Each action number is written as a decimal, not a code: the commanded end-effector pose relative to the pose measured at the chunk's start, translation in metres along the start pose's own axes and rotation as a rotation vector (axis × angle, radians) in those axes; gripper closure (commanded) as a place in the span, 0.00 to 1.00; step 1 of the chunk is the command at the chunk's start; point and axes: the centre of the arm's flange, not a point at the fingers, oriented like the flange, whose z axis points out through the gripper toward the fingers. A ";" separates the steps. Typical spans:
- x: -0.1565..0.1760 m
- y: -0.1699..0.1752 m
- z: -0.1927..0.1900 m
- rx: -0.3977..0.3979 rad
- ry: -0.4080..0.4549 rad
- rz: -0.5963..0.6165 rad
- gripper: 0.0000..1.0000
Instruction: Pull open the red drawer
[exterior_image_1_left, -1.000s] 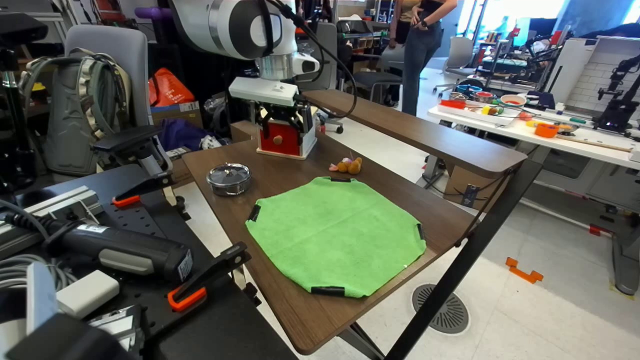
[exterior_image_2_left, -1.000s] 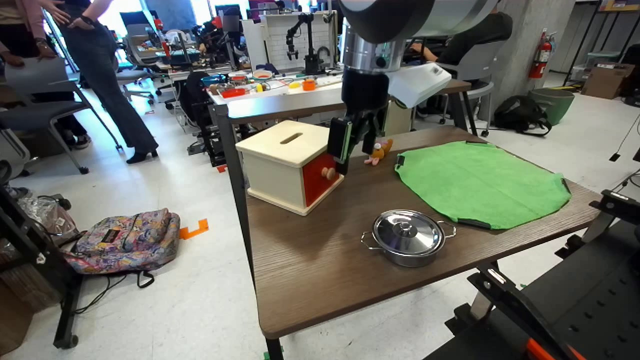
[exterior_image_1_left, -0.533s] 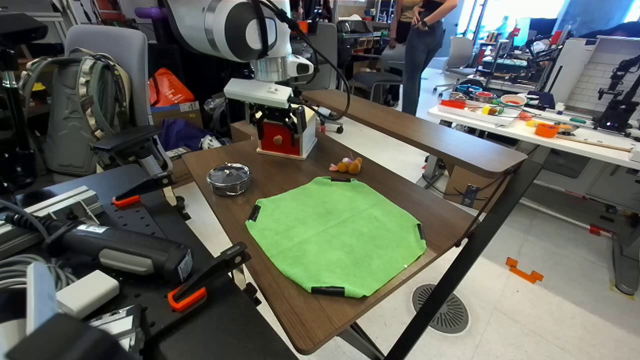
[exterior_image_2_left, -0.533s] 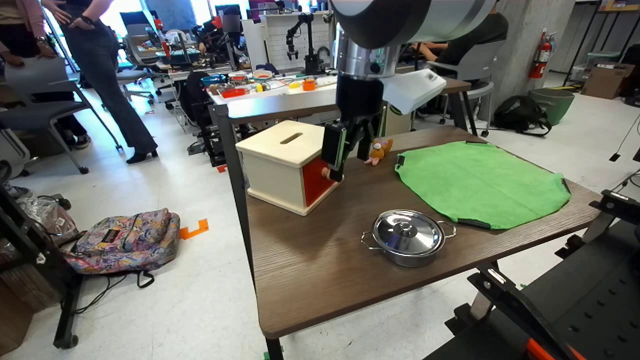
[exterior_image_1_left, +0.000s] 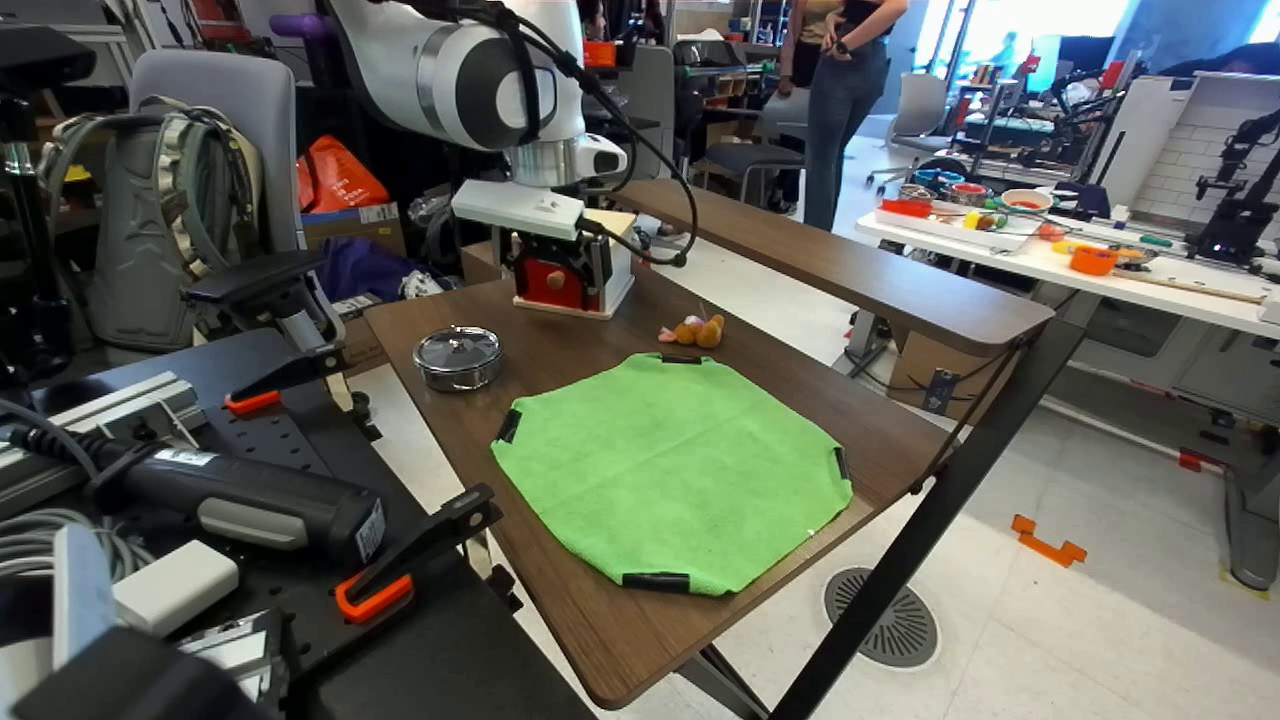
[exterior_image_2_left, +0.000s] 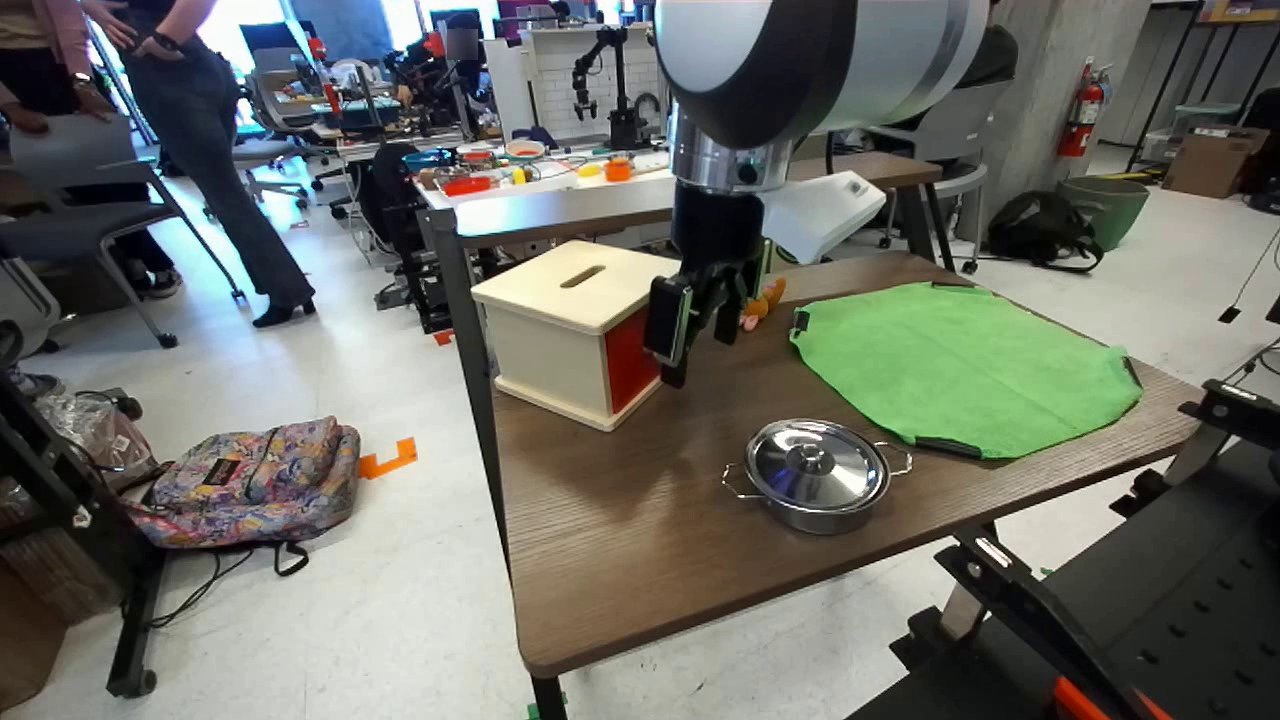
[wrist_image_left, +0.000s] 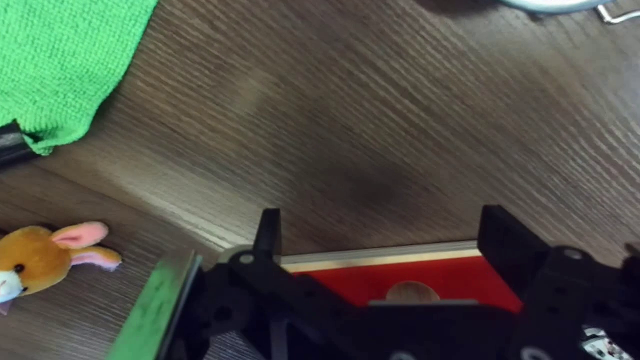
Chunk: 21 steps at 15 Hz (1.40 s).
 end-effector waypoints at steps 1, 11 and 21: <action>0.013 0.001 0.015 -0.009 0.029 0.003 0.00; 0.030 -0.013 0.010 -0.010 0.069 -0.021 0.26; 0.028 -0.008 0.003 -0.020 0.084 -0.021 0.98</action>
